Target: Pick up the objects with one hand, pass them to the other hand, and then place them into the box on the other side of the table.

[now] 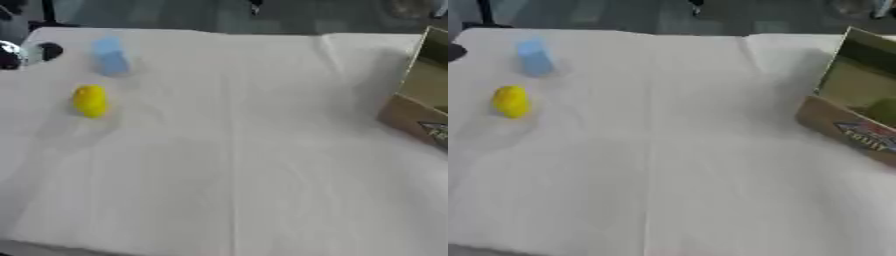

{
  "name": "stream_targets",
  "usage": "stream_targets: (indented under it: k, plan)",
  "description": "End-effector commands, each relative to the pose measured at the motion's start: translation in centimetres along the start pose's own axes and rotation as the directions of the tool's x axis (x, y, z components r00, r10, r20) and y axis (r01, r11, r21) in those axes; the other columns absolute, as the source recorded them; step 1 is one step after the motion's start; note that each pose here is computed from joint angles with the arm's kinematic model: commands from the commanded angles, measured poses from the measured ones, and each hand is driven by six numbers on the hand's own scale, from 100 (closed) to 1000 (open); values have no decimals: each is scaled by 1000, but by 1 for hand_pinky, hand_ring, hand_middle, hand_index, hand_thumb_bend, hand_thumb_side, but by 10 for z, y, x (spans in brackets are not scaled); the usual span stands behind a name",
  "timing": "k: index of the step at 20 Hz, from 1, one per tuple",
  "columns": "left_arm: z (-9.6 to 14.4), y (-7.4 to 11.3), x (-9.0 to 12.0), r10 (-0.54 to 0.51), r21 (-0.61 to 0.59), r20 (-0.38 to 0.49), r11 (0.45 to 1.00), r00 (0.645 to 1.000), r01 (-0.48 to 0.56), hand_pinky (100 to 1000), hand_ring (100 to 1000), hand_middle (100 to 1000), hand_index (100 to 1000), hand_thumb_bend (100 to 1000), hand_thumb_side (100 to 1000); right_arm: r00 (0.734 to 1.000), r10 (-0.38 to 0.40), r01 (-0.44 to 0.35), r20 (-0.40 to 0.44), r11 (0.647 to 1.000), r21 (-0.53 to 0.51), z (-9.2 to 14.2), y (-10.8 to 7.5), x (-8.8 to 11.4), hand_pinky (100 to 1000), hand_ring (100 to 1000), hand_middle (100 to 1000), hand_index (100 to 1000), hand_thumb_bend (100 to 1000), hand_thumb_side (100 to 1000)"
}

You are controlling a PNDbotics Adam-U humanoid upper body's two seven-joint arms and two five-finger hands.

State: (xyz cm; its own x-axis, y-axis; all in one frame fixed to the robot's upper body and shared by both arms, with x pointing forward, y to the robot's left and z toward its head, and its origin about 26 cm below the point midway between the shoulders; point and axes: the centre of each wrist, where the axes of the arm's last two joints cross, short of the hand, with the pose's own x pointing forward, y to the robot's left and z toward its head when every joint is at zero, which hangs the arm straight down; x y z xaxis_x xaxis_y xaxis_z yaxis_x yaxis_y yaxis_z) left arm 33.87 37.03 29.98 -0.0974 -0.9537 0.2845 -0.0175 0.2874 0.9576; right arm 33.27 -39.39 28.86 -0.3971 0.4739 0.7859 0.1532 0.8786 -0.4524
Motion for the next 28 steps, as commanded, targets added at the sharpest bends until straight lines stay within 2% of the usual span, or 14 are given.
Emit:
stream_targets:
  k: [1, 6, 12, 17, 18, 24, 28]
  plan:
    - [-6, 16, -8, -69, -131, -52, 989, 996, 62, 844, 805, 741, 832, 618, 458, 999, 28, -28, 29, 1000, -3, -3, -6, 12, 970, 767, 846, 927, 100, 378]
    - [-22, 14, -20, -49, -255, -106, 967, 993, 20, 865, 821, 747, 826, 635, 495, 999, 27, -27, 20, 1000, 0, -3, -5, 10, 969, 764, 844, 925, 100, 383]
    - [-32, 8, -25, -57, -296, -140, 955, 988, 13, 864, 819, 738, 821, 688, 506, 1000, 26, -26, 5, 1000, 0, -3, -5, 6, 969, 762, 842, 923, 100, 394]
    - [-42, -1, -25, -69, -318, -160, 948, 985, 14, 859, 815, 727, 814, 694, 514, 1000, 25, -25, 1, 1000, 3, -3, -4, 6, 969, 761, 840, 922, 100, 394]
    - [-44, -3, -25, -72, -322, -163, 947, 984, 16, 855, 812, 702, 809, 697, 514, 1000, 25, -25, 0, 1000, 4, -3, -4, 5, 968, 760, 839, 921, 100, 396]
    - [-56, -16, -18, -87, -355, -154, 934, 984, 27, 840, 800, 692, 801, 693, 469, 1000, 25, -25, -11, 1000, 8, -3, -3, 2, 968, 760, 838, 920, 100, 402]
    - [-62, -19, -16, -105, -357, -161, 933, 981, 42, 855, 821, 727, 811, 711, 433, 1000, 25, -25, -19, 1000, 12, -3, -2, 0, 968, 760, 838, 920, 100, 407]
